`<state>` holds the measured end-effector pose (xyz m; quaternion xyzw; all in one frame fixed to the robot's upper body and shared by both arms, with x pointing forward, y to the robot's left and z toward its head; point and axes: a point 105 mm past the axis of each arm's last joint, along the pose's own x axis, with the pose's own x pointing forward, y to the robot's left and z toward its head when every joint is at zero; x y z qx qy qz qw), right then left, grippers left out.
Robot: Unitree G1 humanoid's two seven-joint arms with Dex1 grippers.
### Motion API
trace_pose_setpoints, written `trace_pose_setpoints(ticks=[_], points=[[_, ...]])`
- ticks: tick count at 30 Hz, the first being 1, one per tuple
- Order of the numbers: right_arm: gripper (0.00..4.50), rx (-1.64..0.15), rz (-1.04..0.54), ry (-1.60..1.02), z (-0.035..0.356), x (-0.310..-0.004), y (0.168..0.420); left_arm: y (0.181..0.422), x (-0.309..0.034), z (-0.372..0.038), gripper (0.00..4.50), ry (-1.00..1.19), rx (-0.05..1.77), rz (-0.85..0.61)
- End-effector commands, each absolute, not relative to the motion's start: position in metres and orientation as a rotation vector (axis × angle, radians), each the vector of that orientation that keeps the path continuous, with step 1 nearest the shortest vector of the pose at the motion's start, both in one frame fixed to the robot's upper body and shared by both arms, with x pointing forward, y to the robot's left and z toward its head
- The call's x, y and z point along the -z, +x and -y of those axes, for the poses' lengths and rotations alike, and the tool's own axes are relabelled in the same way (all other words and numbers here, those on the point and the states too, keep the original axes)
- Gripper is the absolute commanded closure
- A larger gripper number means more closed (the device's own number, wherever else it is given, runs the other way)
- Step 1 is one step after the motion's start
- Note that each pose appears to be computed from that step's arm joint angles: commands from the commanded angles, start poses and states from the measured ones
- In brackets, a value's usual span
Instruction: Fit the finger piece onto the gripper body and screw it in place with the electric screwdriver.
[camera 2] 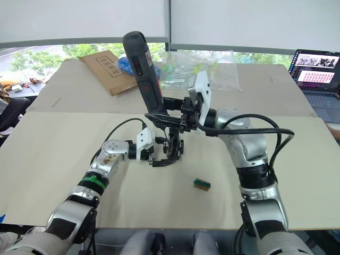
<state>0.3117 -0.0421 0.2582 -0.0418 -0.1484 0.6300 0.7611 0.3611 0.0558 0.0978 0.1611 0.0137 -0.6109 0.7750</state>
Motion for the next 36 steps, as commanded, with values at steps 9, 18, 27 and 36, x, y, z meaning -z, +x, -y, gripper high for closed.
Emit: trace_pose_setpoints(ticks=[9,18,27,36], points=[[2.55,-1.398,0.468,-0.177,0.044,-0.261,0.296,0.365,-0.108,-0.05,0.0,0.355,1.338,0.009],[2.55,-1.388,0.32,-0.11,0.045,-0.245,0.311,0.366,-0.103,-0.051,2.16,0.357,1.35,-0.012],[2.55,-1.473,0.277,-0.199,0.045,-0.214,0.307,0.369,-0.103,-0.054,2.16,0.363,1.34,-0.015],[2.55,-1.419,0.151,-0.162,0.047,-0.198,0.321,0.37,-0.104,-0.055,2.16,0.366,1.329,-0.016]])
